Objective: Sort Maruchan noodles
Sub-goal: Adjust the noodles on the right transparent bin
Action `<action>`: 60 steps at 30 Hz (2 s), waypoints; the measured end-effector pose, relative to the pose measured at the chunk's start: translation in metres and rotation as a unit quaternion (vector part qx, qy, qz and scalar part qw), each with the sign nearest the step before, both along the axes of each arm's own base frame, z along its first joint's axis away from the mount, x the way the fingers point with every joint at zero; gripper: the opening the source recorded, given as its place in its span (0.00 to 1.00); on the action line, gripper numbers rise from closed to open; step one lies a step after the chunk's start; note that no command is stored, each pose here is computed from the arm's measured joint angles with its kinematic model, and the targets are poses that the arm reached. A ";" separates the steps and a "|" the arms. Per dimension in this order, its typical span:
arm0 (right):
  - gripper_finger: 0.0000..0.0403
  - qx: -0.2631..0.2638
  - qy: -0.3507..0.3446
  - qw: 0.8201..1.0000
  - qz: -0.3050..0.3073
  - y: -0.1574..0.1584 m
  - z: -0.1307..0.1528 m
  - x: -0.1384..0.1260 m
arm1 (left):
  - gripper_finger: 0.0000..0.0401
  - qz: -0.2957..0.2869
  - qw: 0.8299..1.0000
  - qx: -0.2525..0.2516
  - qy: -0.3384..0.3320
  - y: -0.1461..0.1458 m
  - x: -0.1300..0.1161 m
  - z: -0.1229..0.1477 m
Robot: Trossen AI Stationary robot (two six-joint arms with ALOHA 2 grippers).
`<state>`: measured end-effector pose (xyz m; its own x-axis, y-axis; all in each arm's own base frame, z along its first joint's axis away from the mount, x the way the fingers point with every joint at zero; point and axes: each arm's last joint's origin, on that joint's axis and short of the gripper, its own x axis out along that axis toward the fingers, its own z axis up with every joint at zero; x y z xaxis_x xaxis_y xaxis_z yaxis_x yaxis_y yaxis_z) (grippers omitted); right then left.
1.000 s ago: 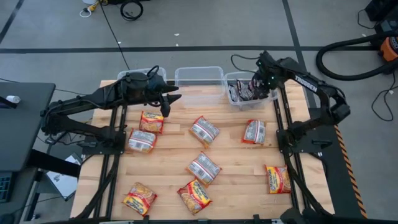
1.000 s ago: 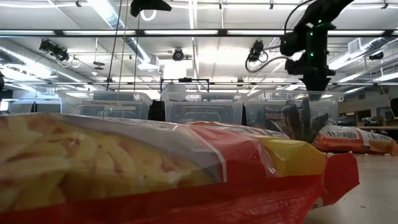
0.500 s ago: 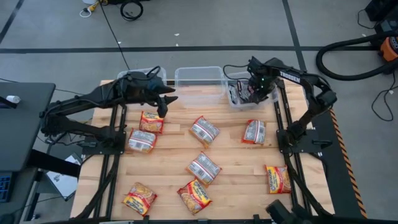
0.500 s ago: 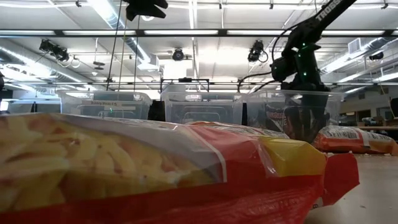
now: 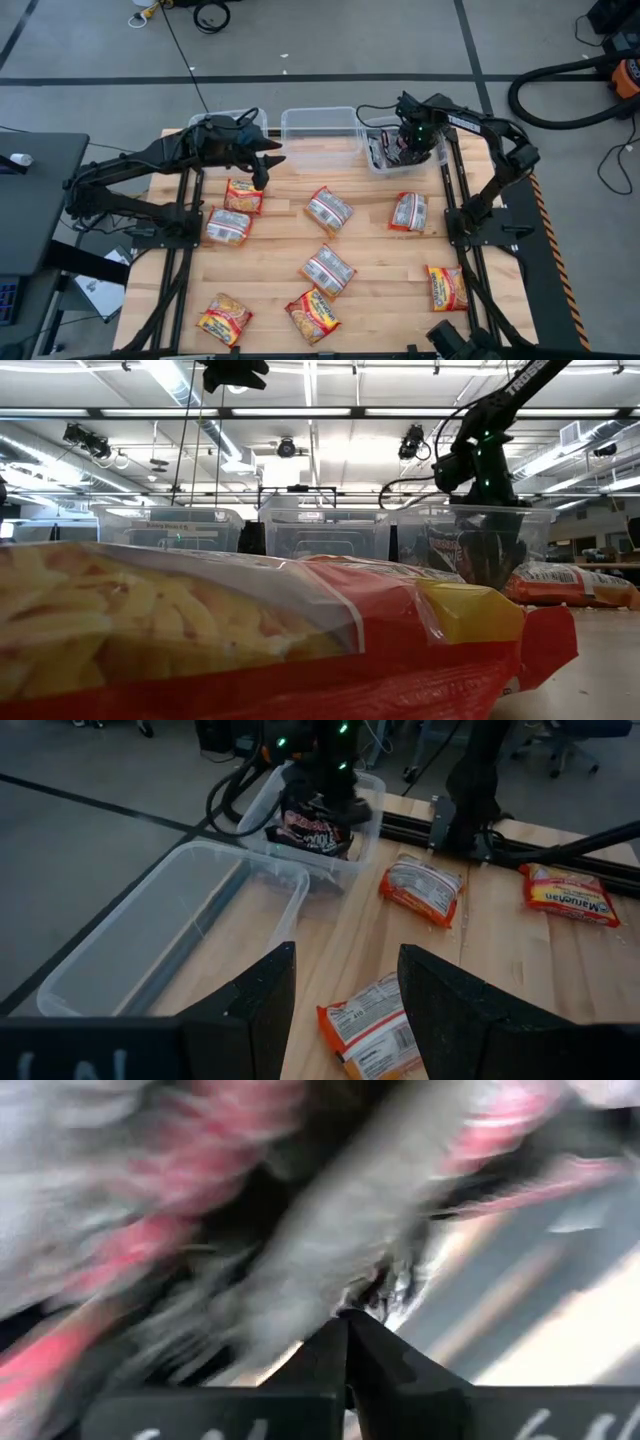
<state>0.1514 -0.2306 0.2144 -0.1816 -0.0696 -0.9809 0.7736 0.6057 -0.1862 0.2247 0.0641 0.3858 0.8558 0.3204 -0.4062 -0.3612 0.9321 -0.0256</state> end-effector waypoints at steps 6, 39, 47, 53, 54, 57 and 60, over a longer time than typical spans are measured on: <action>0.02 -0.017 0.056 0.998 0.020 0.003 0.024 0.006 | 0.45 -0.009 1.000 -0.002 -0.001 -0.001 0.000 0.000; 0.31 -0.073 -0.158 0.975 0.140 0.063 0.082 0.067 | 0.45 -0.006 0.989 -0.148 -0.004 0.021 -0.030 0.011; 0.32 -0.085 -0.205 0.959 0.176 0.058 0.070 0.093 | 0.45 -0.010 0.993 -0.119 -0.018 0.024 -0.032 0.023; 0.32 -0.075 -0.186 0.912 0.358 0.041 0.059 0.094 | 0.45 -0.022 0.992 -0.120 -0.011 0.018 -0.032 0.022; 0.32 -0.075 -0.190 0.902 0.379 0.038 0.059 0.093 | 0.45 -0.025 0.992 -0.121 -0.010 0.016 -0.032 0.022; 0.32 -0.067 -0.210 0.878 0.425 0.029 0.060 0.086 | 0.45 -0.036 0.992 -0.122 -0.007 0.012 -0.031 0.022; 0.32 -0.067 -0.209 0.872 0.438 0.023 0.056 0.079 | 0.45 -0.044 0.991 -0.126 -0.007 0.008 -0.029 0.022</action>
